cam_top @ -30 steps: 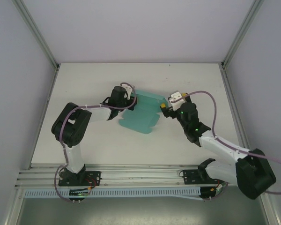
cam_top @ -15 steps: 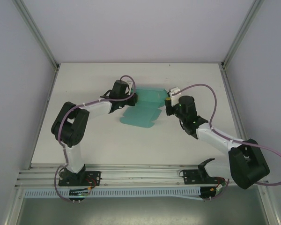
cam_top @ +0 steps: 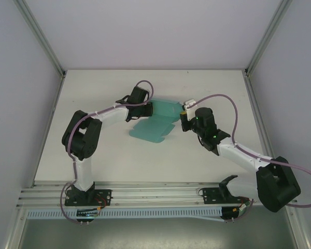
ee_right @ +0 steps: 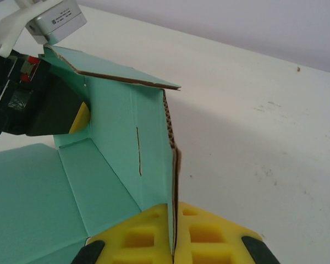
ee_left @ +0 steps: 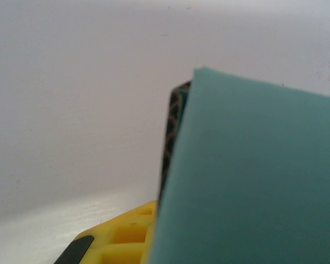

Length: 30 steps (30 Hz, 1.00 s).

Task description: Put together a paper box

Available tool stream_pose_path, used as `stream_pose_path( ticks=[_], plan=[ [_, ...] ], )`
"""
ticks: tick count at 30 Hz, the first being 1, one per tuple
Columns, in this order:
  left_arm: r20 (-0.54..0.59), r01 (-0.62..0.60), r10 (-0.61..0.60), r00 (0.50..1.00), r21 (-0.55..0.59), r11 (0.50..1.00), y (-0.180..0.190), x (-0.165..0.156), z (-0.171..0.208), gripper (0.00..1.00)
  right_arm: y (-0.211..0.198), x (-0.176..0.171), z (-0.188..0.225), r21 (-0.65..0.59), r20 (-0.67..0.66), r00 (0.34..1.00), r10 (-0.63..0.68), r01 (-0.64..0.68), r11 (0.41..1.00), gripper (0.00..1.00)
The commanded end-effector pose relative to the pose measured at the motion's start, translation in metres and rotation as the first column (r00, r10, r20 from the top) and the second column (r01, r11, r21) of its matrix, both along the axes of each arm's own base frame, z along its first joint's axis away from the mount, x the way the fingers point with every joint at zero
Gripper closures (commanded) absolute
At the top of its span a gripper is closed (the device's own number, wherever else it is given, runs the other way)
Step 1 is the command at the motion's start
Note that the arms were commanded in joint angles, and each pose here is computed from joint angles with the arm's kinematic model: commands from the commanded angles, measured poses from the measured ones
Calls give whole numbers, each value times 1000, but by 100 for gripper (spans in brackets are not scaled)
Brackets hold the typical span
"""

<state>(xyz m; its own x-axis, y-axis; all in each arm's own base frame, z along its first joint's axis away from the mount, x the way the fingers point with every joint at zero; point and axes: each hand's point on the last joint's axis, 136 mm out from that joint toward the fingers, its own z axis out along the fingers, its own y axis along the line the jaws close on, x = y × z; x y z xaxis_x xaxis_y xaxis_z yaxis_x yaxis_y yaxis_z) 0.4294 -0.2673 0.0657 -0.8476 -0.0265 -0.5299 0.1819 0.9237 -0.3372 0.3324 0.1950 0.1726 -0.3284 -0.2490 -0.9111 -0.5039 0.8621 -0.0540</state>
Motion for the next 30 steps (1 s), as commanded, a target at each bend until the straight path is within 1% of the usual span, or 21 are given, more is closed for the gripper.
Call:
stream_pose_path(
  ticks=[1, 3, 4, 5, 7, 9, 11, 13, 15, 18, 19, 20, 25, 30],
  plan=[
    [-42, -294, 324, 945, 318, 901, 118, 4, -41, 100, -20, 9, 47, 34, 138, 986, -96, 92, 995, 100],
    [-46, -272, 299, 953, 303, 913, 113, 7, -39, 100, -19, 10, 46, 33, 136, 986, -93, 90, 995, 100],
    [-45, -215, 235, 971, 269, 939, 101, 8, -35, 100, -19, 12, 45, 36, 135, 986, -95, 91, 995, 100],
    [-25, -156, 164, 986, 209, 965, 86, 10, -26, 100, -18, 12, 44, 33, 134, 987, -93, 90, 995, 100],
    [50, -33, 29, 998, 87, 996, 57, 9, -6, 100, -16, 15, 44, 38, 131, 987, -97, 93, 995, 100],
    [139, 54, -62, 988, 59, 997, 36, 5, 15, 100, -11, 16, 44, 49, 128, 989, -77, 71, 996, 99],
    [199, 123, -135, 971, 70, 990, 19, 1, 29, 100, -10, 19, 51, 71, 141, 987, -83, 73, 995, 90],
    [219, 172, -178, 959, 49, 984, 8, -6, 36, 100, -8, 20, 58, 85, 159, 984, -83, 70, 994, 85],
    [218, 208, -205, 954, 11, 978, 0, -12, 41, 100, -8, 22, 64, 90, 171, 981, -87, 73, 993, 79],
    [237, 216, -208, 949, -10, 976, -1, -16, 44, 100, -10, 23, 70, 91, 169, 980, -102, 88, 992, 55],
    [238, 209, -201, 950, -8, 978, 0, -17, 44, 100, -14, 25, 73, 91, 174, 977, -125, 110, 990, 47],
    [238, 201, -194, 952, -4, 980, 2, -17, 44, 100, -16, 26, 74, 94, 176, 975, -136, 121, 988, 43],
    [253, 206, -196, 947, -16, 978, 1, -18, 49, 100, -27, 31, 72, 90, 168, 965, -201, 188, 978, 35],
    [253, 171, -166, 953, 3, 985, 7, -14, 49, 100, -34, 33, 74, 80, 159, 958, -237, 227, 971, 33]
  ],
)
